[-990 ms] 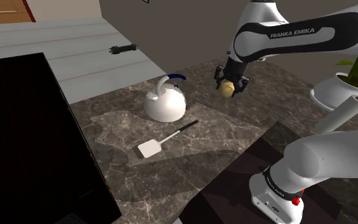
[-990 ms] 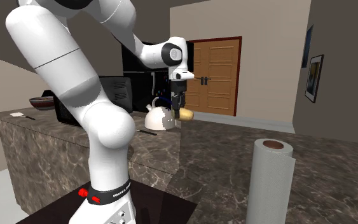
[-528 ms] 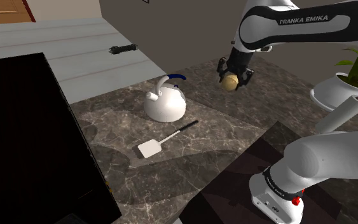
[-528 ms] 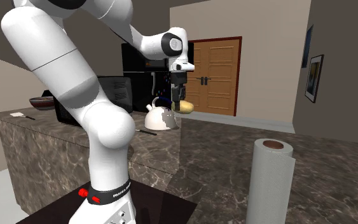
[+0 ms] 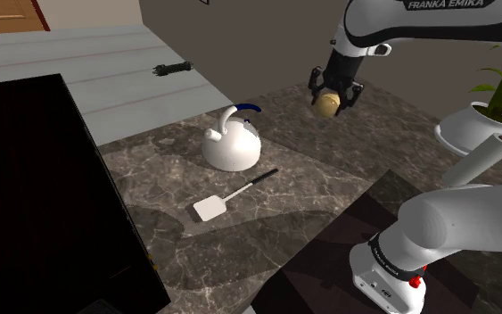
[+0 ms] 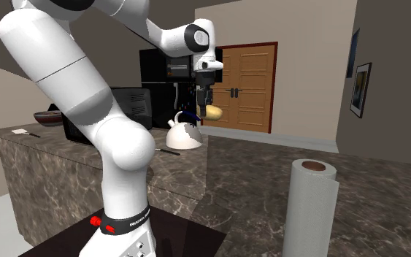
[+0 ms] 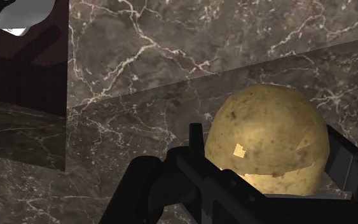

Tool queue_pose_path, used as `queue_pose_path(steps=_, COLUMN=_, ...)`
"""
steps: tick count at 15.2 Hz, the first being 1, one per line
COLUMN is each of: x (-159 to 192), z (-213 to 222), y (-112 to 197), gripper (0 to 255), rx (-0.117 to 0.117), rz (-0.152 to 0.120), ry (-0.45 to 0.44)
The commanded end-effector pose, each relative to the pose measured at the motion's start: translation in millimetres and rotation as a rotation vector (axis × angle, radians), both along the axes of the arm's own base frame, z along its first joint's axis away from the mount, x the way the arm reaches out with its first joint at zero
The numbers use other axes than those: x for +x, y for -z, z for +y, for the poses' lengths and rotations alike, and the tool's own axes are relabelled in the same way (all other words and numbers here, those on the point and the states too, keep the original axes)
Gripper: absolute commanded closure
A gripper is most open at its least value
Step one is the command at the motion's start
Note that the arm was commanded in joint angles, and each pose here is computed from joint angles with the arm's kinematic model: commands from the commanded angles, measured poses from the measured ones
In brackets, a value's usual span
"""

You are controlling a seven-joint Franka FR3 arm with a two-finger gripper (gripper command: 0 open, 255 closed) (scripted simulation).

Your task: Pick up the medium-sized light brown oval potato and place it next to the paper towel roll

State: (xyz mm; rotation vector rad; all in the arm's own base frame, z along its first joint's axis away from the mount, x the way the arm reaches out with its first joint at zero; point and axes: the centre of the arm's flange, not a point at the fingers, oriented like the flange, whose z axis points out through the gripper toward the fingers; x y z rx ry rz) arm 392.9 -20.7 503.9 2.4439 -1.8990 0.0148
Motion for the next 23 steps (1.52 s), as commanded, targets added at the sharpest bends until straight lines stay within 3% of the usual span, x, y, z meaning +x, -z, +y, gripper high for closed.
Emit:
queue_pose_path(steps=1, x=-0.5, z=-0.2, y=-11.3, gripper=255, rx=0.000, rz=0.000, ry=0.000)
queue_pose_path(steps=19, x=-0.5, z=-0.2, y=-105.2, gripper=255, rx=0.000, rz=0.000, ry=0.000)
queue_pose_path(steps=23, x=-22.8, z=-48.1, y=-105.3, gripper=255, rx=0.000, rz=0.000, ry=0.000)
